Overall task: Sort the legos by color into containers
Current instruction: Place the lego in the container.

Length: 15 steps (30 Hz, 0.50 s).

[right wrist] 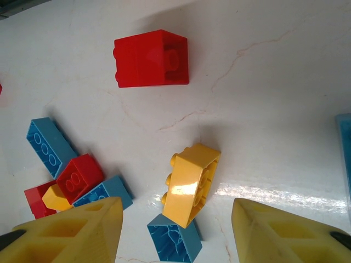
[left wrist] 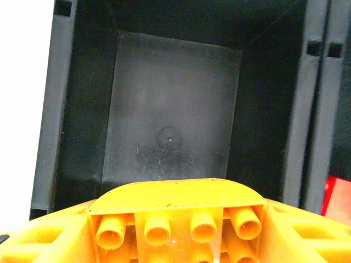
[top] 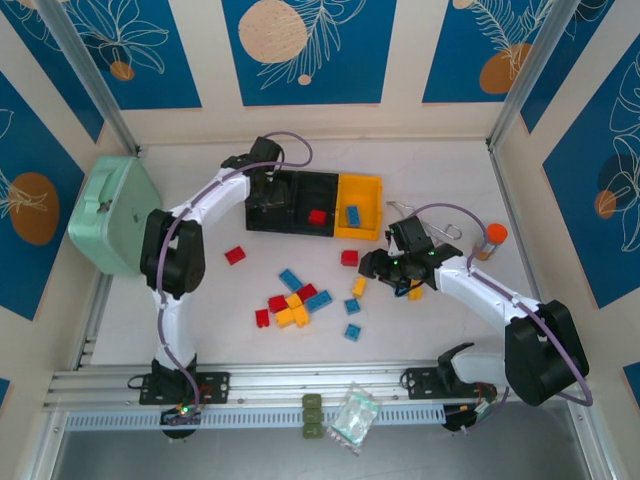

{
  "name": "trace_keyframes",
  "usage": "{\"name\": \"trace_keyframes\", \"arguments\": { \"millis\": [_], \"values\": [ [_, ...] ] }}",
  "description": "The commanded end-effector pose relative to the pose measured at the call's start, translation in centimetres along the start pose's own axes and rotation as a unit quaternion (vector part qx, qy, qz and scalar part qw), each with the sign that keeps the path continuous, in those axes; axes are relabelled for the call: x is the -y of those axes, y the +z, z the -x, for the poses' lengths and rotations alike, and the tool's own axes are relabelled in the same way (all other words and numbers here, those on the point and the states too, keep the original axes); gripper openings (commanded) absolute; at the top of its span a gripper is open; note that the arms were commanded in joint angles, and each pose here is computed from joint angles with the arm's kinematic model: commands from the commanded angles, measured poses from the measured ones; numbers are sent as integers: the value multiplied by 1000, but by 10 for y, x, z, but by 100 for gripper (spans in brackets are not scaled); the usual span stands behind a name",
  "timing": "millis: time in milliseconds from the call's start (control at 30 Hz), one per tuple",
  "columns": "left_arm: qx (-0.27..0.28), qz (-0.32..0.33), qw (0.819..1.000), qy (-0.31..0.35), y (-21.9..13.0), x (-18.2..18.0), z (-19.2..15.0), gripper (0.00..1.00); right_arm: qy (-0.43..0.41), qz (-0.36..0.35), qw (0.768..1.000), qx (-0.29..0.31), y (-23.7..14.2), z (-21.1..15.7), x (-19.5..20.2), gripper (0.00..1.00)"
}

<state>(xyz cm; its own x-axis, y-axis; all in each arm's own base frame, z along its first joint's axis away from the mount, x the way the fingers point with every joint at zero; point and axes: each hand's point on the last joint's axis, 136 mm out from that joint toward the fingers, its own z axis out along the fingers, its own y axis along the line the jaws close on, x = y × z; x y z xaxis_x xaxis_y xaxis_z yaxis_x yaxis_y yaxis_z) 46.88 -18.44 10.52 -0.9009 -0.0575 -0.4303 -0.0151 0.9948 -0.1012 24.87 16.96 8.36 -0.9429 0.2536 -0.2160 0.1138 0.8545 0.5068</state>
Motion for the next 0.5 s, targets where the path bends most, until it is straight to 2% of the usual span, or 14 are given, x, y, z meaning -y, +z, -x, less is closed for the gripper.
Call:
{"name": "trace_keyframes", "arguments": {
  "millis": [0, 233, 467],
  "values": [
    [1, 10, 1000, -9, -1, -2, 4, 66, 1, 3, 1000, 9, -3, 7, -7, 56],
    [-4, 1, 1000, -8, 0, 1, 1, 78, -5, -1, 1000, 13, -4, 14, -9, 56],
    [6, -29, 1000, -9, -20, 12, 1, 78, 10, -6, 999, 38, -16, 41, -7, 55]
  ]
}}
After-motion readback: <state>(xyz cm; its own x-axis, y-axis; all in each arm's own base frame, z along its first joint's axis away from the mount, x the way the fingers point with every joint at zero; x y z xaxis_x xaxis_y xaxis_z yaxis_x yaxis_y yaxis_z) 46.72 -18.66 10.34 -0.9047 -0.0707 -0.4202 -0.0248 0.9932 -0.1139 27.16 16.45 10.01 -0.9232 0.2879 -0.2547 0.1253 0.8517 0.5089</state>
